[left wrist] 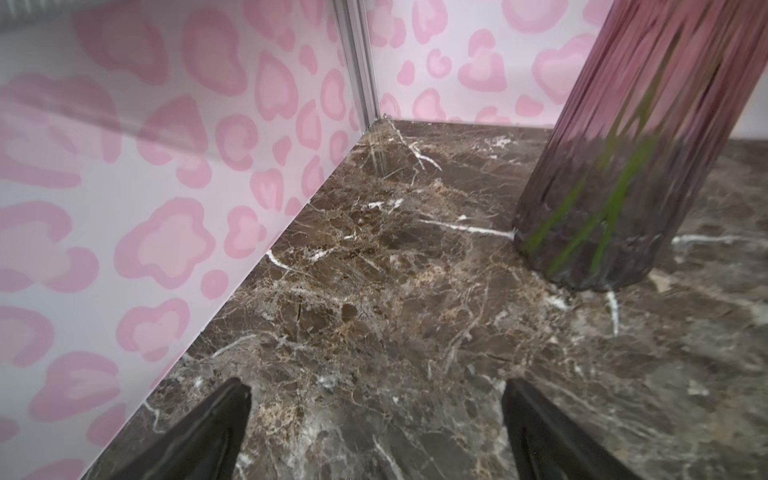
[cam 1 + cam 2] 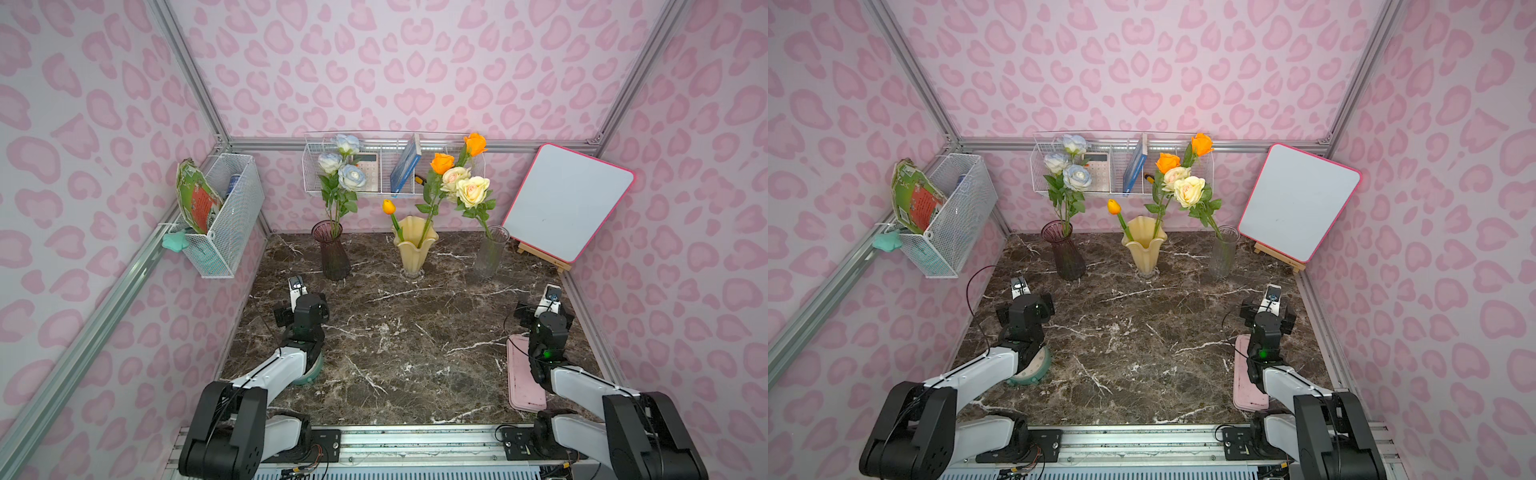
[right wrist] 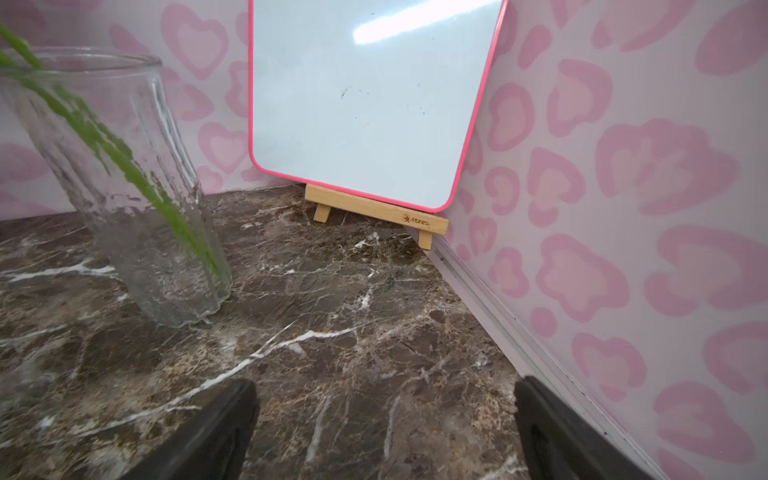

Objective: Arrange the flowers in different vases according to their colors
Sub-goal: Reset both arms

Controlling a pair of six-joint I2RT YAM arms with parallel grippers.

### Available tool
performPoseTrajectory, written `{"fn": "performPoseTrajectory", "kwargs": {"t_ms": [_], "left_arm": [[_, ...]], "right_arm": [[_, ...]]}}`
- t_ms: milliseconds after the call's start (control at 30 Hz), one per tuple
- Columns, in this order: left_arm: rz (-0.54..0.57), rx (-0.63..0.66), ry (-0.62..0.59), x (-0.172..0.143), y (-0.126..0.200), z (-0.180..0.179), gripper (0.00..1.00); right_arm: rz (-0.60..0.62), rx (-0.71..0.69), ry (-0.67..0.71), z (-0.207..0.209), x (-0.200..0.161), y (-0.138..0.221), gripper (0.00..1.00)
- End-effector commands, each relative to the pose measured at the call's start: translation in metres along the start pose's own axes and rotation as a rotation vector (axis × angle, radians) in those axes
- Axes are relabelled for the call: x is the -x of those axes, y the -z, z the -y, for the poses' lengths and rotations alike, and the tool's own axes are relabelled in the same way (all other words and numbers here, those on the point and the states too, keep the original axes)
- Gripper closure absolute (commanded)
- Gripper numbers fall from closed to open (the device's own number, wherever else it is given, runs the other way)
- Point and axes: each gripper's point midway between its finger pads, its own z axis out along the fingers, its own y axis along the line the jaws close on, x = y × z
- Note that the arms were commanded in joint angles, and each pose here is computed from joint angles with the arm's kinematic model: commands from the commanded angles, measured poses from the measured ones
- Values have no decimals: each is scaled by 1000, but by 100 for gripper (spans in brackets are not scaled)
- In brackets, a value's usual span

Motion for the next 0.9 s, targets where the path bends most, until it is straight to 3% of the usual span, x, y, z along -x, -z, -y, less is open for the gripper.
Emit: {"fn": "performPoseTrajectory", "kwargs": {"t_ms": [0,100,200,367,467,633,733,867], "left_arm": [[146,2,71,29,-3,0,1],[126,-44,35,10,-13,14,1],[209,-68,-5,10,-15,21,1],[143,-129,11,7,-22,26,2],[121,-157,34,5,-26,25,4],[177,-208,95,-5,-15,20,1],[195,-235,61,-6,-20,27,1],[83,-199,90,-10,-38,21,1]], "right_arm": [[140,77,-46,-5,25,6,1],[181,77,-64,1,20,11,1],[201,117,-72,-5,17,13,1],[216,154,-20,-20,11,2,1],[117,147,6,-28,0,-12,1],[159,141,1,-26,4,-9,1],[160,137,-4,-25,4,-8,1],[128,129,4,-27,0,-17,1]]}}
